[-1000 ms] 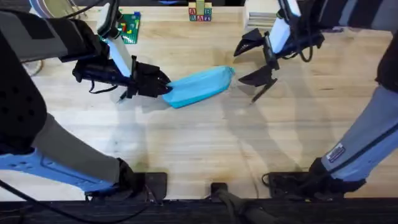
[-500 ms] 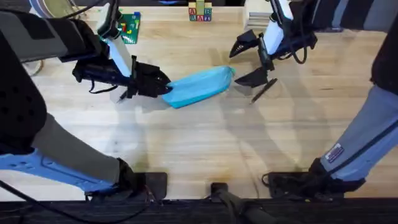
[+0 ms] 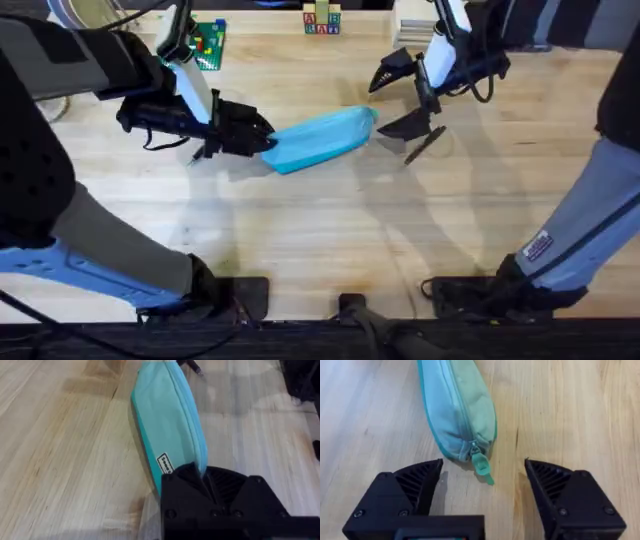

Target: Unzip the bag, pick up the pens from the table one at a time and place them inside, then zip the bag closed.

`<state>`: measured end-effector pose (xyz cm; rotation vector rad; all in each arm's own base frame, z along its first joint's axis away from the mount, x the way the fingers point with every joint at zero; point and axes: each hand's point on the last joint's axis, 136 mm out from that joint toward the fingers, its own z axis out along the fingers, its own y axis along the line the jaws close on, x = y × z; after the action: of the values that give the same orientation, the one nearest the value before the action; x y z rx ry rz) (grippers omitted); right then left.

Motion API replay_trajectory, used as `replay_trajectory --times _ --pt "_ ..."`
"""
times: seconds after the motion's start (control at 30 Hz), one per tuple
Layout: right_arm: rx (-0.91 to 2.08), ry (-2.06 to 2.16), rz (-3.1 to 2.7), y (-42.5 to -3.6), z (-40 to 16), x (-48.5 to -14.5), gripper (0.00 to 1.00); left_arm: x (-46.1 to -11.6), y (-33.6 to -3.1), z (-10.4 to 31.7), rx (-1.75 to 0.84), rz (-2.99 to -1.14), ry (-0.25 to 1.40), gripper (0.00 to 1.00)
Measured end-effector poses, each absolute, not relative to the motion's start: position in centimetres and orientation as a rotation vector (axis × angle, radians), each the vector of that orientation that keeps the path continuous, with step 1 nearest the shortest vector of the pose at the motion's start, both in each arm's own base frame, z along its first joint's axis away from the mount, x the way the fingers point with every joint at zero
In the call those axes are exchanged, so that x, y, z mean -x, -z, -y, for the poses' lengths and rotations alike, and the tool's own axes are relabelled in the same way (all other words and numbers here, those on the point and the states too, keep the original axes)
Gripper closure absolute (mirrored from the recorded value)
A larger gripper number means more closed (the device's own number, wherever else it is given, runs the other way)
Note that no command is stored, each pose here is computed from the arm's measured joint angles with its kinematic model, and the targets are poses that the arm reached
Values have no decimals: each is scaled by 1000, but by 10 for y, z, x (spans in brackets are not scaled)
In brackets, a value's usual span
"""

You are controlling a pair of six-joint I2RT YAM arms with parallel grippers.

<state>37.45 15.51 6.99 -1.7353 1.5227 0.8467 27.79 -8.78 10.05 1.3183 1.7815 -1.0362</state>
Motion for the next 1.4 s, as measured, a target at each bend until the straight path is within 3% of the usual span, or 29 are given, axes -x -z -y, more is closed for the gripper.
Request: replay_trajectory --times 1.4 --pt "1776 -876 -1525 -68 -166 -365 5 -278 -101 88 -1318 -1781 1036 958"
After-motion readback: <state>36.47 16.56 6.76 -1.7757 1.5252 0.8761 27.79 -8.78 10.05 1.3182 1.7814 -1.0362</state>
